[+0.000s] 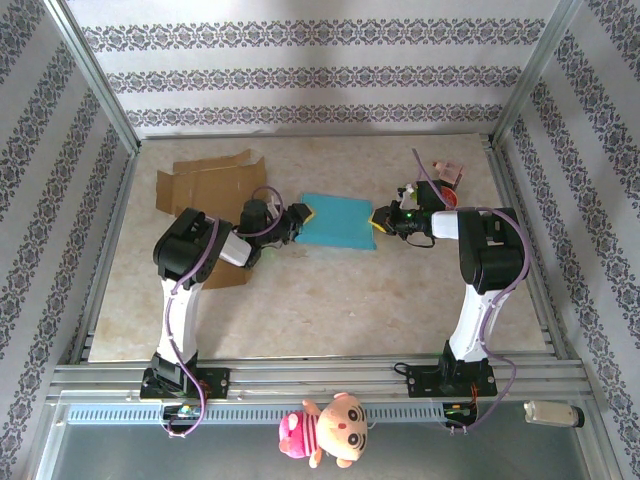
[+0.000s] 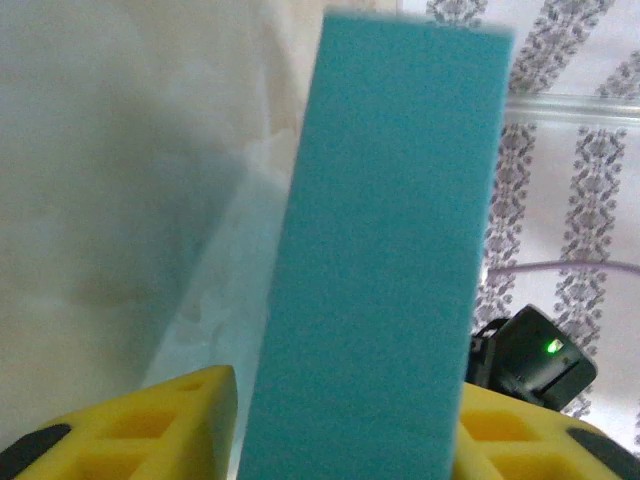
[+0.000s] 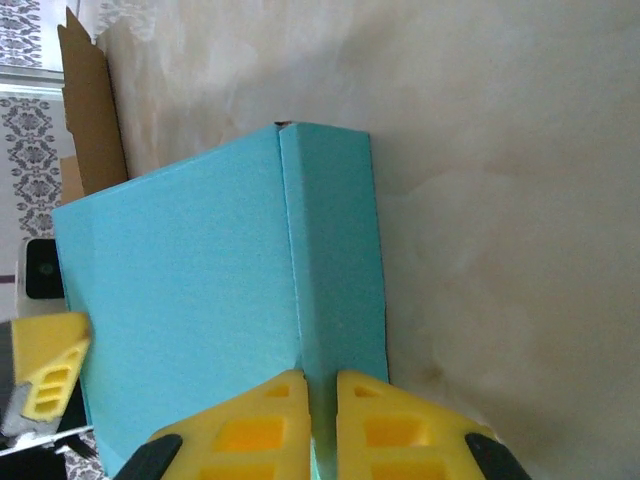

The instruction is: Fold the paper box

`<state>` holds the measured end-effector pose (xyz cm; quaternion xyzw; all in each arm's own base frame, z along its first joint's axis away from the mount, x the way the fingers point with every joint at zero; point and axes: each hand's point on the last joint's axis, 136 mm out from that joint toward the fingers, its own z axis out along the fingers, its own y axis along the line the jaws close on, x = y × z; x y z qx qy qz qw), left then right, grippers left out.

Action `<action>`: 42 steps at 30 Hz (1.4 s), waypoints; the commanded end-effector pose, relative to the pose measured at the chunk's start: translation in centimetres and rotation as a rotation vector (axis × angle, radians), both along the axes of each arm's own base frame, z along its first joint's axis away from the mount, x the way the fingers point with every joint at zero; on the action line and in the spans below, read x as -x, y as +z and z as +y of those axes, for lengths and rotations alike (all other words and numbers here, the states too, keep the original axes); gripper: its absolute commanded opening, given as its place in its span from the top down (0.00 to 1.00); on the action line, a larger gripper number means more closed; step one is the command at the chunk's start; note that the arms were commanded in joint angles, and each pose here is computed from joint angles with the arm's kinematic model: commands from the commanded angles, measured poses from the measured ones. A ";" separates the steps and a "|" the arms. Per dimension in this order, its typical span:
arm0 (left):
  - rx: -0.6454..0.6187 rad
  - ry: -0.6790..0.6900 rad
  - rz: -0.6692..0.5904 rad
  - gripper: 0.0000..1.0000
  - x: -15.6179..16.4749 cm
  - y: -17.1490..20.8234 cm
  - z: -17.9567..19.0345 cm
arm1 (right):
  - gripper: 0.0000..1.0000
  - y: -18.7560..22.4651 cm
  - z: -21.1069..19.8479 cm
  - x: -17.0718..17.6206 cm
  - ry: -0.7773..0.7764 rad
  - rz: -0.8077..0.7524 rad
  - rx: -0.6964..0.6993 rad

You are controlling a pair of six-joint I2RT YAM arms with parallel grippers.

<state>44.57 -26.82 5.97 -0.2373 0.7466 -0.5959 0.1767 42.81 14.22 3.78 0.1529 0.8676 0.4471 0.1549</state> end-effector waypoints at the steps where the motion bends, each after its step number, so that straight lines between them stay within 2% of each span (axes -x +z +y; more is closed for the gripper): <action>1: 0.043 -0.011 -0.045 0.64 -0.4 2.5 -1.3 | 0.87 -2.6 -0.8 1.3 -0.035 0.100 0.021; 2: 0.043 -0.009 -0.040 0.67 -0.4 2.6 -1.4 | 0.85 -2.3 -0.7 1.3 -0.033 0.096 0.016; 5: 0.034 0.009 -0.028 0.71 -0.6 3.0 -1.1 | 0.70 -0.1 -0.7 1.2 -0.042 0.056 0.013; 9: -0.018 0.021 -0.007 0.74 -0.3 3.6 -0.6 | 0.44 5.6 -1.6 1.0 -0.088 -0.110 0.116; 12: -0.072 0.038 0.003 0.74 -0.1 4.5 0.1 | 0.31 10.8 -1.0 1.3 -0.068 -0.394 0.330; 16: -0.135 0.066 0.006 0.74 0.0 6.4 1.7 | 0.15 15.8 2.8 3.5 0.114 -0.846 0.711; 19: -0.186 0.074 0.032 0.74 0.3 7.1 2.9 | 0.11 17.9 6.8 5.7 0.302 -1.131 0.836; 21: -0.204 0.089 0.032 0.74 0.3 7.8 3.5 | 0.10 17.7 9.6 7.7 0.487 -1.330 0.907; 22: -0.202 0.096 0.034 0.74 0.3 8.1 3.7 | 0.06 17.2 10.7 8.5 0.576 -1.422 0.963; 25: -0.160 0.103 0.037 0.73 0.3 8.9 3.6 | 0.02 16.1 12.5 9.3 0.698 -1.581 1.097; 29: -0.107 0.105 0.038 0.74 0.3 9.6 3.3 | 0.02 13.7 13.4 8.1 0.833 -1.623 1.226; 31: -0.098 0.105 0.027 0.74 0.3 10.1 3.3 | 0.02 13.8 13.1 6.6 0.819 -1.631 1.332; 36: -0.062 0.133 0.022 0.76 0.4 11.1 3.6 | 0.03 13.4 12.7 4.3 0.845 -1.650 1.480; 42: 0.008 0.141 0.033 0.77 0.6 12.5 3.5 | 0.12 13.0 12.3 2.5 0.827 -1.659 1.585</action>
